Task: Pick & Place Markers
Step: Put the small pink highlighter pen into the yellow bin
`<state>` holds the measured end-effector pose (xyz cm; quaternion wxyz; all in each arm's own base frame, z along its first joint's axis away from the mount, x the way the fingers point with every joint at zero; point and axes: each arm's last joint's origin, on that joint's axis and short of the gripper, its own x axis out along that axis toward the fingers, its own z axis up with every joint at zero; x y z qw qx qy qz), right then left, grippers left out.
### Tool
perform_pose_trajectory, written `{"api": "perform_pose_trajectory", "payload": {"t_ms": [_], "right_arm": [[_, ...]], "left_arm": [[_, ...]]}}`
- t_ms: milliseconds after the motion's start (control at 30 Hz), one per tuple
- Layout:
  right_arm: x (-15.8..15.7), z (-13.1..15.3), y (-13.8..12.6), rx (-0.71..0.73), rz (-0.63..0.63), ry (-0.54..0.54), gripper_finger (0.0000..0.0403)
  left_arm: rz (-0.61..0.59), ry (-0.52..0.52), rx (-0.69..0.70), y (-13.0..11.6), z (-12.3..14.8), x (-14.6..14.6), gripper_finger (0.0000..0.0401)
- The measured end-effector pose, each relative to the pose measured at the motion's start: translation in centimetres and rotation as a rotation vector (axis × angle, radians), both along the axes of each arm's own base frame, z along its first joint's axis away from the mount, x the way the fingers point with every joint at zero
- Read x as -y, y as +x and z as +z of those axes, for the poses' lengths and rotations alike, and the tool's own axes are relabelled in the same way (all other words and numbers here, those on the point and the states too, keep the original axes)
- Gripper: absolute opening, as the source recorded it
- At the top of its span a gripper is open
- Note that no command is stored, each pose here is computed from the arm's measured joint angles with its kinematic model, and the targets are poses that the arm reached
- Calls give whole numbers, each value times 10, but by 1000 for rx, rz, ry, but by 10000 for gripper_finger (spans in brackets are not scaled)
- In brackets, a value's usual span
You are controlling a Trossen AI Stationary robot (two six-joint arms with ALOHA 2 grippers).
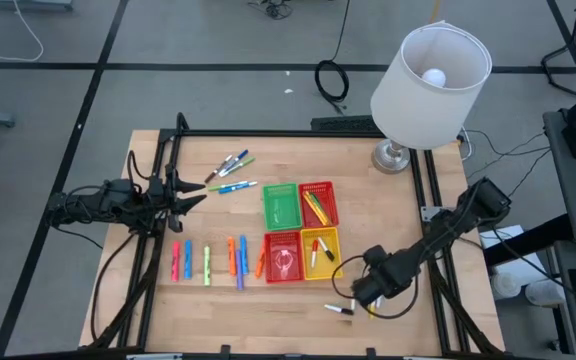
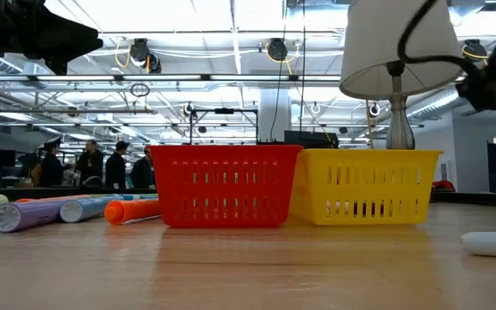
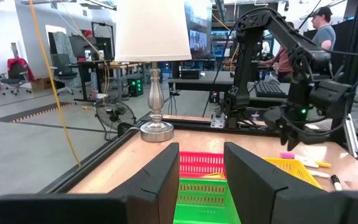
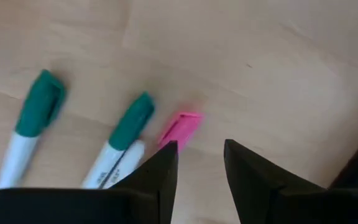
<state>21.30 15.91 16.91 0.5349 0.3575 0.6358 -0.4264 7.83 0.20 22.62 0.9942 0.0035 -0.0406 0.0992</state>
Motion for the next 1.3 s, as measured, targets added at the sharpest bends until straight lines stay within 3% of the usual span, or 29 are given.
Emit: {"api": "perform_pose_trajectory", "payload": {"t_ms": [300,533,700,1300], "right_arm": [[5,-16,-5,167,-40,96,108],[10,-22,-15,136,-37,82,85],[11,-27,-20,84,-5,133,75],[12,-29,-20,108,47,123,73]], "left_arm": [[0,0,0,0,0,0,134],[0,0,0,0,0,0,134],[0,0,1,0,0,0,134],[0,0,0,0,0,0,134]]}}
